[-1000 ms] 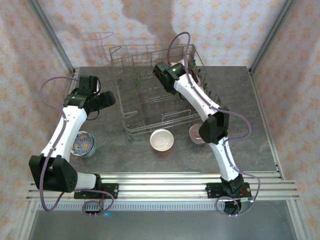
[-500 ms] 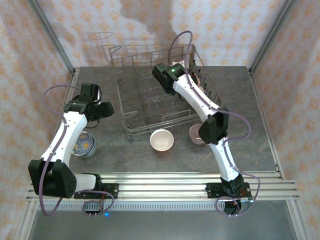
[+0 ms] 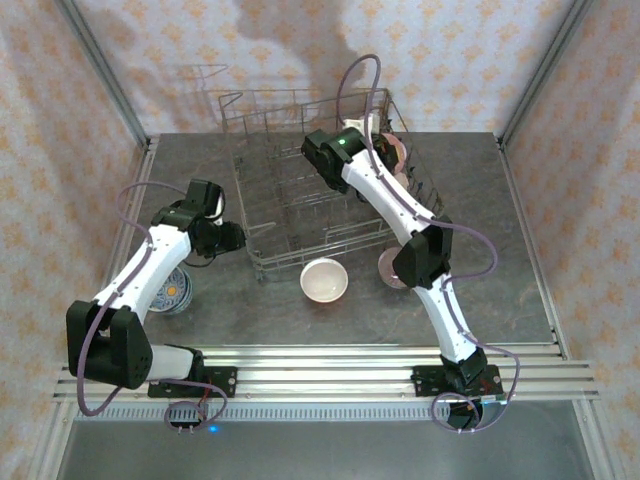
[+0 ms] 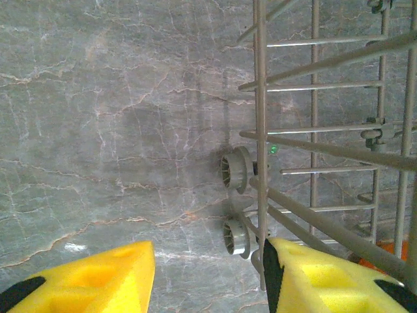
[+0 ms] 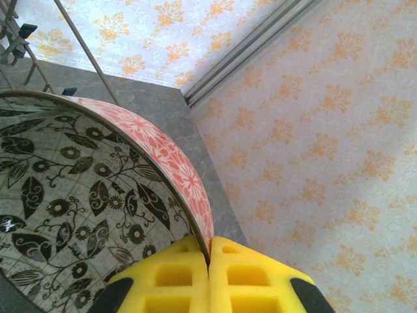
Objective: Load the bowls into the dish rack
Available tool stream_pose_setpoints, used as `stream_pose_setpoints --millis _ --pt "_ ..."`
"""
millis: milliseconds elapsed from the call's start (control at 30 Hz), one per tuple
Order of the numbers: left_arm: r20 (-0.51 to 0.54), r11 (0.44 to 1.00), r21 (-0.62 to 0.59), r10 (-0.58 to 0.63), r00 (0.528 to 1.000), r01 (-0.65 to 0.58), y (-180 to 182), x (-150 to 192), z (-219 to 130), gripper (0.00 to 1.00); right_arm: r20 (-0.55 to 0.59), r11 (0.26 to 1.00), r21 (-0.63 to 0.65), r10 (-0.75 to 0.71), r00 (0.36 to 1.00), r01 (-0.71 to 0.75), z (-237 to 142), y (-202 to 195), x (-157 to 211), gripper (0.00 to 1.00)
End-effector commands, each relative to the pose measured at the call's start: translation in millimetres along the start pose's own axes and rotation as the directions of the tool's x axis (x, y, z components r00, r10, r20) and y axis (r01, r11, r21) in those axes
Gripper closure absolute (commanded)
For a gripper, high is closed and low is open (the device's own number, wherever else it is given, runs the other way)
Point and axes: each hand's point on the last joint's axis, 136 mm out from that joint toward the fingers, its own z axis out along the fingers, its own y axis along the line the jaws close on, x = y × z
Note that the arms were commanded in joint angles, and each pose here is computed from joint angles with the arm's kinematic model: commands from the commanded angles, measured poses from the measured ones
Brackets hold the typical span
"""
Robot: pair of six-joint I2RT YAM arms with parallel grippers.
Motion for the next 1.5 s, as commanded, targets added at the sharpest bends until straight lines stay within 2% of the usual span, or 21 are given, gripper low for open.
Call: stream_pose_setpoints --millis 0,200,467,633,767,867,1100,1467 --pt "0.007 0.998 0.07 -0.002 1.0 0.001 -22 4 3 0.51 0.037 0.992 0.098 -0.083 0.996 0.079 -2 -21 0 1.0" --pt "0.013 0.993 0.113 0.01 1.0 -0.012 -44 12 6 0.52 0.049 0.987 0.121 -0.108 0.993 0.102 -1 -21 1 1.0" --pt "0.052 0.994 0.113 -0.002 0.999 -0.004 -47 8 4 0.51 0.051 0.971 0.157 -0.188 0.981 0.178 4 -11 10 1.0" --pt "0.081 0.996 0.093 0.003 0.997 -0.011 -42 5 -1 0.51 0.056 0.962 0.171 -0.224 0.973 0.212 5 -3 14 1.0" --pt "0.146 1.0 0.023 0.011 0.989 -0.015 -26 -2 -10 0.52 0.036 0.963 0.153 -0.232 0.972 0.224 6 7 21 1.0" --pt "0.176 1.0 0.021 -0.011 0.984 0.008 -18 -8 -16 0.52 0.028 0.959 0.146 -0.251 0.968 0.244 6 15 28 1.0" --pt "0.179 1.0 0.024 -0.017 0.984 0.013 -15 -11 -19 0.51 0.05 0.946 0.152 -0.298 0.953 0.288 0 33 30 1.0" --pt "0.182 1.0 0.021 -0.021 0.983 0.018 -13 -11 -20 0.51 0.021 0.926 0.14 -0.357 0.934 0.35 3 46 42 1.0"
